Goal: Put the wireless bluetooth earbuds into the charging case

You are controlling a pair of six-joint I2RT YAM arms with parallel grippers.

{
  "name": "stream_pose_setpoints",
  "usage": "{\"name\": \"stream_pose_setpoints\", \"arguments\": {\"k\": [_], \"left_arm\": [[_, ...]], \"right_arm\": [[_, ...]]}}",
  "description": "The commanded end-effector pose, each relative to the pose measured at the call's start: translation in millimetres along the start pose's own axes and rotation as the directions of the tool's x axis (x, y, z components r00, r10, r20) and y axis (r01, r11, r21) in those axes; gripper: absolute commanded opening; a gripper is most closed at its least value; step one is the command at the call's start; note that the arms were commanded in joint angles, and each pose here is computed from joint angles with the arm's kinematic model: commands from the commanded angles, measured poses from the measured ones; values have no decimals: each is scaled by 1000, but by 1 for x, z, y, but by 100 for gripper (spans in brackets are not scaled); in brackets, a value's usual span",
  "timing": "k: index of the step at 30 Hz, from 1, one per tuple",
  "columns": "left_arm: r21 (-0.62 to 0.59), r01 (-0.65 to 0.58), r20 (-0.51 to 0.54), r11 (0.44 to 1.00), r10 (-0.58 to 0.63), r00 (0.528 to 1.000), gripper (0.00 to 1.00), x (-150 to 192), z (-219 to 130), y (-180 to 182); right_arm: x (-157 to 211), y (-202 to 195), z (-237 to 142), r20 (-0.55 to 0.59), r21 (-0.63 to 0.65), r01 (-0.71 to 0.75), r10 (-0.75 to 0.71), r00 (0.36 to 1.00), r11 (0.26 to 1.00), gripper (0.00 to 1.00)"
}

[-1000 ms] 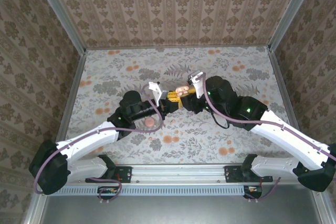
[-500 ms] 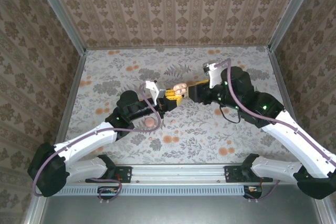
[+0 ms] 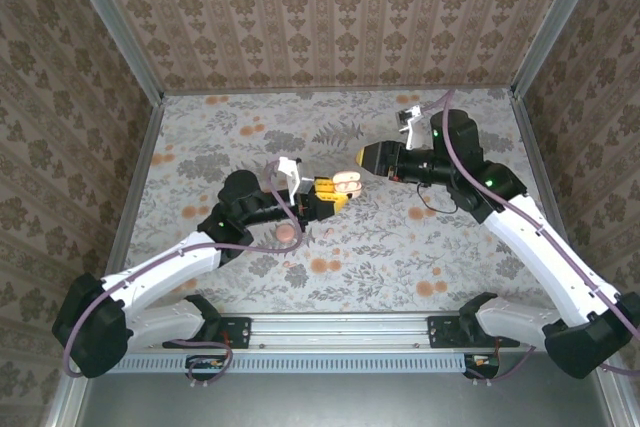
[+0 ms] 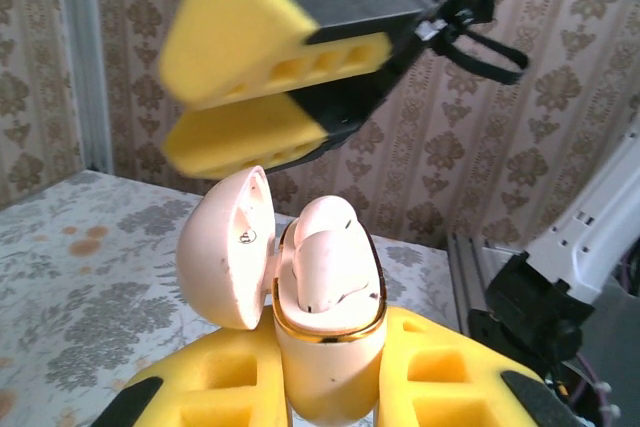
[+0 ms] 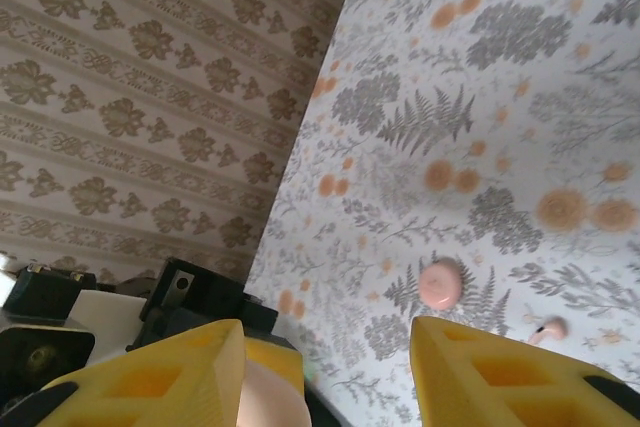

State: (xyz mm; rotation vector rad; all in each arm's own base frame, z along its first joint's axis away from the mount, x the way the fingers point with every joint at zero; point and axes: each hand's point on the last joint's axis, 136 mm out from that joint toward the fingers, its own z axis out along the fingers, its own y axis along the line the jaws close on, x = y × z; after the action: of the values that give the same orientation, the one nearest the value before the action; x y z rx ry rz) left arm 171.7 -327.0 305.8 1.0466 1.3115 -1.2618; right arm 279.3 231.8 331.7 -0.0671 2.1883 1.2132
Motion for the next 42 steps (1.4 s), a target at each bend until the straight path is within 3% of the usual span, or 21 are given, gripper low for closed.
{"name": "stream_pose_setpoints", "arguments": {"k": [1, 21, 42], "left_arm": [[82, -37, 24, 996, 35, 999, 0, -16, 2, -12], [86, -16, 13, 996, 14, 1000, 0, -17, 12, -3], [19, 41, 3, 999, -41, 999, 0, -8, 12, 15]], "right_arm": [[1, 15, 2, -23, -97, -32, 30, 999, 995, 47], [30, -4, 29, -170, -119, -140, 119, 978, 983, 43], [36, 14, 19, -198, -201, -78, 37, 979, 976, 37]]}}
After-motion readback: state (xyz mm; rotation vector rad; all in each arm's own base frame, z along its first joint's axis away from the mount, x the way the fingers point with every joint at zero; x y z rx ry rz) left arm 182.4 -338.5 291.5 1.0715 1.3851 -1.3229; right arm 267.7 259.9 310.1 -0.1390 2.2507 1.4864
